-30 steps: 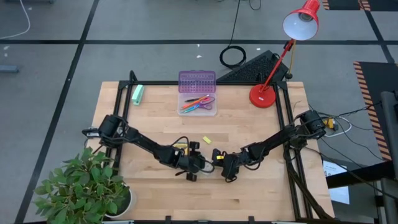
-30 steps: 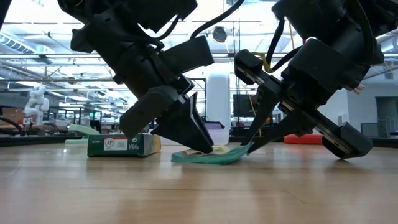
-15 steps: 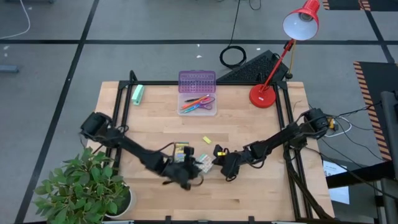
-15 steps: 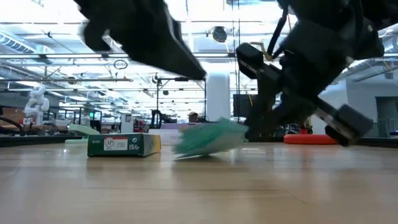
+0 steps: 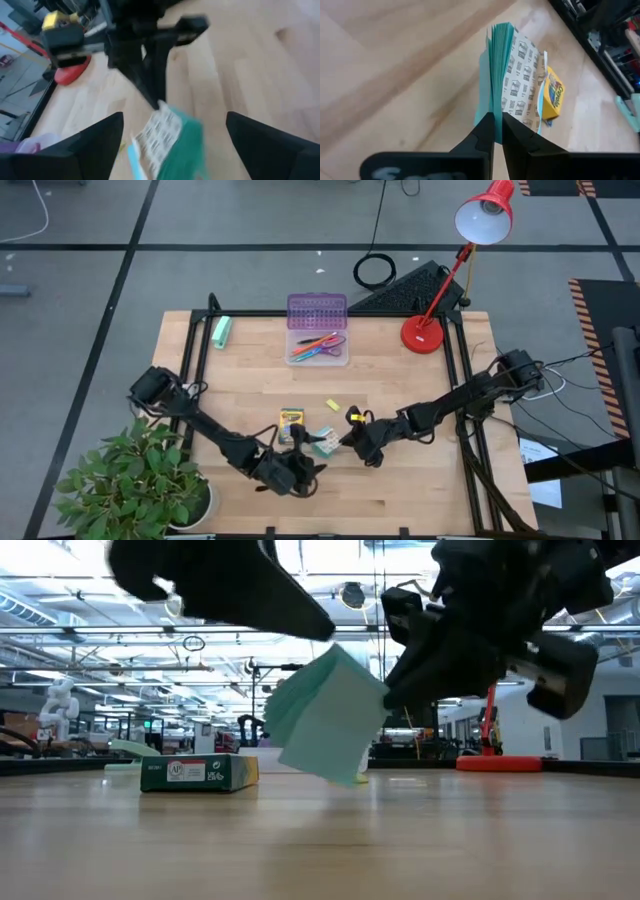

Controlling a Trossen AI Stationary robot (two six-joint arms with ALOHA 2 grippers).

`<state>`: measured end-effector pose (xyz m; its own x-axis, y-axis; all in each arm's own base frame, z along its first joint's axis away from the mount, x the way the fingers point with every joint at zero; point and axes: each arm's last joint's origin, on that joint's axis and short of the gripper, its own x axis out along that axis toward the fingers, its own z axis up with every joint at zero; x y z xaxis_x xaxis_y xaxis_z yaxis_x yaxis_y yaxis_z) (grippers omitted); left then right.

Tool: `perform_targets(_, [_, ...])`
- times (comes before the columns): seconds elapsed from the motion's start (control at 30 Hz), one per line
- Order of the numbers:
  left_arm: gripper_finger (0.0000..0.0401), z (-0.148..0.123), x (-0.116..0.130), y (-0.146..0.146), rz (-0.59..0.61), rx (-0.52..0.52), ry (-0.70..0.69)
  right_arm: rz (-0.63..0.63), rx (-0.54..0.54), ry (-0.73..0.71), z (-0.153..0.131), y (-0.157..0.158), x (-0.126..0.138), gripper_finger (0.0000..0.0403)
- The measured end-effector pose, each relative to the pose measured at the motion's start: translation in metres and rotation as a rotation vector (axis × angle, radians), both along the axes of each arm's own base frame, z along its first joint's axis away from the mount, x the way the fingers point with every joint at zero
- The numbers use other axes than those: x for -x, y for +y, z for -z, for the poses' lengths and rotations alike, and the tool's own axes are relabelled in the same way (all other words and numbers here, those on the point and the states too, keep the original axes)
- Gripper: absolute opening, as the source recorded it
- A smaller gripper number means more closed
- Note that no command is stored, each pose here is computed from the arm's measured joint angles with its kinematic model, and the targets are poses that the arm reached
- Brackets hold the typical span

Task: Pack school essentials
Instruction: Put the blue sticky notes into the purple supply box

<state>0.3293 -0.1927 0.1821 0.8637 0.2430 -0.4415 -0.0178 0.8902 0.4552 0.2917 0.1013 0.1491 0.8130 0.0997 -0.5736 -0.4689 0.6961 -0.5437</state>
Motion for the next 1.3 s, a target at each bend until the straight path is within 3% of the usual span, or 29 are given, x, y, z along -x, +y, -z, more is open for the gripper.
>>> perform_targets(0.23, [0.0367, 0.012, -0.013, 0.007, -0.011, -0.009, -0.011, 0.03, -0.088, 0.017, -0.001, -0.002, 0.0, 0.0018])
perform_targets(0.47, [0.0327, 0.021, -0.016, 0.016, -0.032, 0.037, 0.039, 0.053, -0.12, 0.013, -0.002, -0.003, -0.001, 0.0018])
perform_targets(0.77, [0.0216, 0.025, -0.015, 0.023, -0.083, -0.009, 0.078, 0.067, -0.137, 0.015, -0.002, -0.003, -0.001, 0.0018])
perform_targets(1.07, [0.0068, 0.026, -0.011, 0.017, -0.066, -0.018, 0.087, 0.086, -0.161, 0.015, -0.003, -0.003, -0.001, 0.002])
perform_targets(1.17, [0.0019, 0.026, -0.01, 0.016, -0.062, -0.019, 0.087, 0.087, -0.155, -0.003, -0.004, -0.002, -0.002, 0.0039])
perform_targets(1.3, [0.002, 0.026, -0.01, 0.015, -0.064, -0.011, 0.085, 0.113, -0.127, -0.021, -0.004, -0.001, -0.001, 0.0101])
